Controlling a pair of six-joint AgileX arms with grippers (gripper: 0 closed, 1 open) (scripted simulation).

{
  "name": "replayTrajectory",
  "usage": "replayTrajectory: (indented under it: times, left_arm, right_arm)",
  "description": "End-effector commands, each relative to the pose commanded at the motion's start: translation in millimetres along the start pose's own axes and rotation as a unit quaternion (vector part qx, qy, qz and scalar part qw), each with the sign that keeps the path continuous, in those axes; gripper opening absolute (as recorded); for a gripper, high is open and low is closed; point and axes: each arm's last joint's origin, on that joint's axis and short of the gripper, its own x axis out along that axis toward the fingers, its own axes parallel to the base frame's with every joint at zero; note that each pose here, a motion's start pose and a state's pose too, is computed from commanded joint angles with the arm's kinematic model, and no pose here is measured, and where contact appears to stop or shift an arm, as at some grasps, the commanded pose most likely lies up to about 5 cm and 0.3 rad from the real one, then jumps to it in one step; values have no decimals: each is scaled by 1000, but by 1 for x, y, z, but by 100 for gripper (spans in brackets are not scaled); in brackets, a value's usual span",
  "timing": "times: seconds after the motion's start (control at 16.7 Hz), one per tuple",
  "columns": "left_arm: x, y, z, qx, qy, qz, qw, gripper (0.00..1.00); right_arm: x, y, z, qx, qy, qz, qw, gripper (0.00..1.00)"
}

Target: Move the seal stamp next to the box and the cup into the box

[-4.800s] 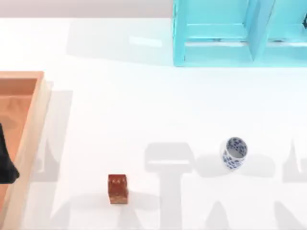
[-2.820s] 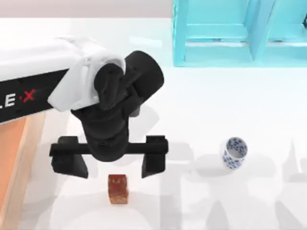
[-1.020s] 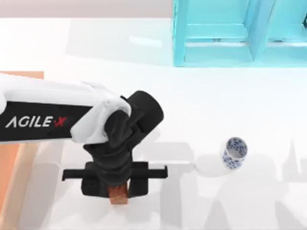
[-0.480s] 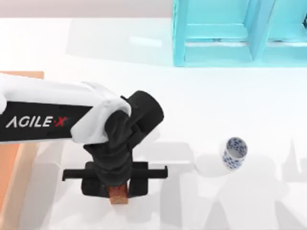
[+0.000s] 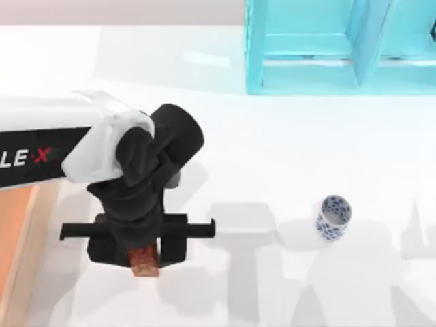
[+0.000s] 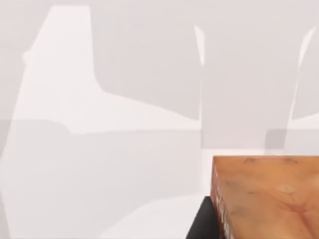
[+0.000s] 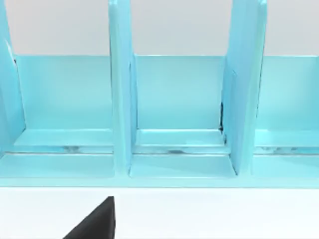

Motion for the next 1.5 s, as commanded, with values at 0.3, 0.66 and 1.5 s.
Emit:
replayTrajectory:
  times: [0.3, 0.66, 1.5]
  left_arm:
    - [-55, 56, -3, 0, 3, 1, 1000, 0]
    - [-68, 72, -8, 3, 3, 2, 1000, 0]
    - [-91, 61, 34, 6, -1, 0, 1000, 0]
  right_arm:
    - [0, 0, 0, 0, 0, 0, 1000, 100]
    - [0, 0, 0, 0, 0, 0, 1000, 100]
    - [0, 0, 0, 0, 0, 0, 1000, 100]
